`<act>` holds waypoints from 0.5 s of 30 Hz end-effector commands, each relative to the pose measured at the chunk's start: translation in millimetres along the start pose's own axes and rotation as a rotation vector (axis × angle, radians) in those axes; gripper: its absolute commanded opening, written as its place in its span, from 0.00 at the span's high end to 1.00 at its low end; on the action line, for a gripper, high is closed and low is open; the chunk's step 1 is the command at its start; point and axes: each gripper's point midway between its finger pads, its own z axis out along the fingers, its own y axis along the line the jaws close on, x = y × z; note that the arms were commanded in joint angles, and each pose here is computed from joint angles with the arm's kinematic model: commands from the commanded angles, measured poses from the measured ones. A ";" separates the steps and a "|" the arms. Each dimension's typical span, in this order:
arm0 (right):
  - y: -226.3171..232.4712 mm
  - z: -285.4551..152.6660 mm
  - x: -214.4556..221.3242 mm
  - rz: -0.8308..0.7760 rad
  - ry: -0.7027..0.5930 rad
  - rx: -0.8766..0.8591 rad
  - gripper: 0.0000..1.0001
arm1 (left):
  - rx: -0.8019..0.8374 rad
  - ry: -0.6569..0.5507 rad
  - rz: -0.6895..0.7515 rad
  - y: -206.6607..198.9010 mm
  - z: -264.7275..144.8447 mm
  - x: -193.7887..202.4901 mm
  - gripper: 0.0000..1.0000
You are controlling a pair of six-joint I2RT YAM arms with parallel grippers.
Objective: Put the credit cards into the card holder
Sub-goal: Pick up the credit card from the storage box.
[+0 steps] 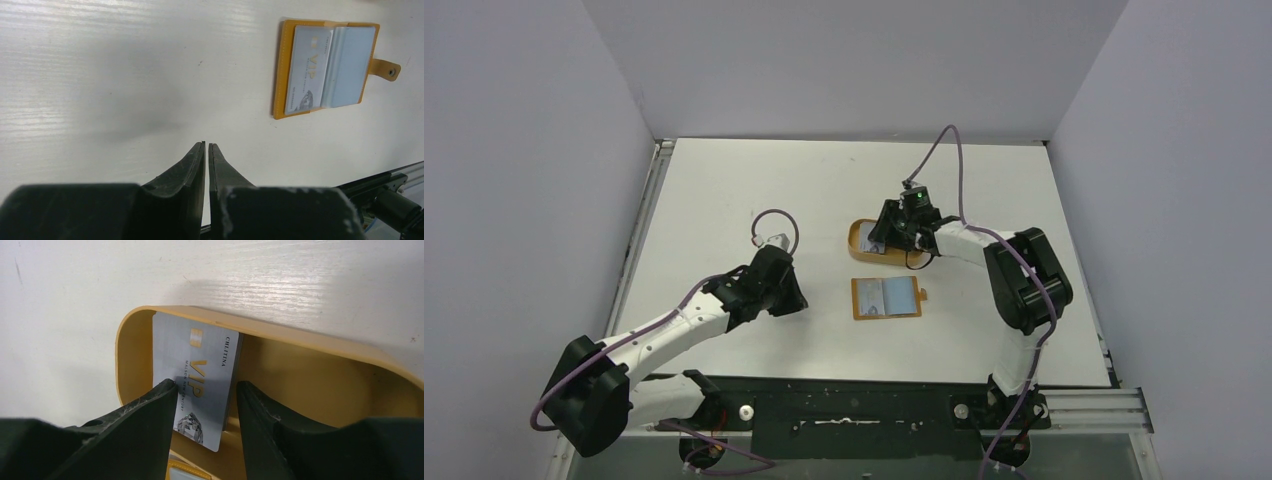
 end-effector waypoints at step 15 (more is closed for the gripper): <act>1.2 -18.6 -18.6 0.027 -0.086 -0.057 0.50 | 0.053 -0.034 -0.015 -15.6 1.7 -12.3 0.96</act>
